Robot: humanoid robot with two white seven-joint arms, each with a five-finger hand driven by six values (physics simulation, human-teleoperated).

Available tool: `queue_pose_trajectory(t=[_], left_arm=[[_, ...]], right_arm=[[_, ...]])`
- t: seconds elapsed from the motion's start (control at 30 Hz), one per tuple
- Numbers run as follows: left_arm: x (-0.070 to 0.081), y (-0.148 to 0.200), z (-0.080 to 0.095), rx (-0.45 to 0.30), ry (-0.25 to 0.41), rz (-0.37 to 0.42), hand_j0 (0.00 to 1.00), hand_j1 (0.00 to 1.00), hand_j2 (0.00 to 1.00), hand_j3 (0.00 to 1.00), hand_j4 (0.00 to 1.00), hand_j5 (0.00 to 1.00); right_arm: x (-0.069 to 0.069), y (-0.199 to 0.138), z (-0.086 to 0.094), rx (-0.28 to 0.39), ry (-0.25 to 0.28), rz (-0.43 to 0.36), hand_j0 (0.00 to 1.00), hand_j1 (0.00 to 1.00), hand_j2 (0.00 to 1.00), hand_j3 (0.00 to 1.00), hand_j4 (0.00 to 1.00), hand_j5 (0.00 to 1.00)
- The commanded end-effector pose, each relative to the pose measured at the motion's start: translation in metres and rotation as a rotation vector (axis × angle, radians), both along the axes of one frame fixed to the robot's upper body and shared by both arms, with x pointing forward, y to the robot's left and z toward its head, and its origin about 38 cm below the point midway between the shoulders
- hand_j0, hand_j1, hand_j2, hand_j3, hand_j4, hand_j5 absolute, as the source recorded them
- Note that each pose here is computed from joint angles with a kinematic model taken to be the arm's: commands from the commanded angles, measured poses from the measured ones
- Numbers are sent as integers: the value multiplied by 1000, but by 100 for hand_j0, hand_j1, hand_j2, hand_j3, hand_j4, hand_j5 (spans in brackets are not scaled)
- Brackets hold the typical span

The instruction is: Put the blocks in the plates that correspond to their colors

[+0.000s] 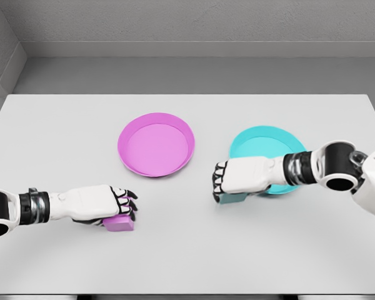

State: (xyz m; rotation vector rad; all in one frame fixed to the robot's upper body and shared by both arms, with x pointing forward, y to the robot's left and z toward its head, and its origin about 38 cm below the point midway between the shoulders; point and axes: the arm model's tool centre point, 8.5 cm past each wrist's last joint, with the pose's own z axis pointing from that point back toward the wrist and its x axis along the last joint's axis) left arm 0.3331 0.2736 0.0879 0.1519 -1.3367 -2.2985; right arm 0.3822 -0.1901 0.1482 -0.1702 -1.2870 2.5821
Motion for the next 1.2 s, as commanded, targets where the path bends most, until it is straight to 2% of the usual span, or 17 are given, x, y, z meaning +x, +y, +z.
queue_pose_trajectory(t=[0.0, 0.13, 0.2, 0.33, 0.63, 0.7, 0.87, 1.03, 1.17], left_arm=[[1, 0, 1, -4, -1, 2, 62, 62, 62, 62, 62, 62], [5, -1, 7, -11, -16, 3, 63, 63, 63, 63, 63, 63], [7, -1, 10, -17, -20, 6, 63, 63, 63, 63, 63, 63], [8, -1, 11, -26, -16, 9, 62, 62, 62, 62, 62, 62], [25, 3, 30, -40, -59, 30, 62, 62, 62, 62, 62, 62], [31, 6, 34, -40, -68, 43, 62, 62, 62, 62, 62, 62], [41, 2, 37, -54, -82, 52, 62, 62, 62, 62, 62, 62], [44, -3, 40, -63, -91, 46, 62, 62, 62, 62, 62, 62], [50, -10, 44, -78, -104, 41, 62, 62, 62, 62, 62, 62]], right_arm=[[3, -3, 2, 2, -3, -16, 63, 63, 63, 63, 63, 63], [12, -12, -1, -11, 4, -52, 63, 63, 63, 63, 63, 63], [23, -18, -2, -20, 5, -85, 63, 63, 63, 63, 63, 63], [33, -27, 3, -18, -8, -122, 63, 63, 63, 63, 63, 63], [51, -49, 5, -25, -11, -206, 63, 63, 63, 63, 63, 63], [59, -58, 4, -34, -8, -240, 63, 63, 63, 63, 63, 63], [67, -66, 4, -34, -6, -277, 64, 64, 64, 64, 64, 64], [76, -81, 3, -41, 0, -330, 64, 64, 64, 64, 64, 64], [80, -86, -6, -47, 21, -361, 65, 65, 65, 65, 65, 65]])
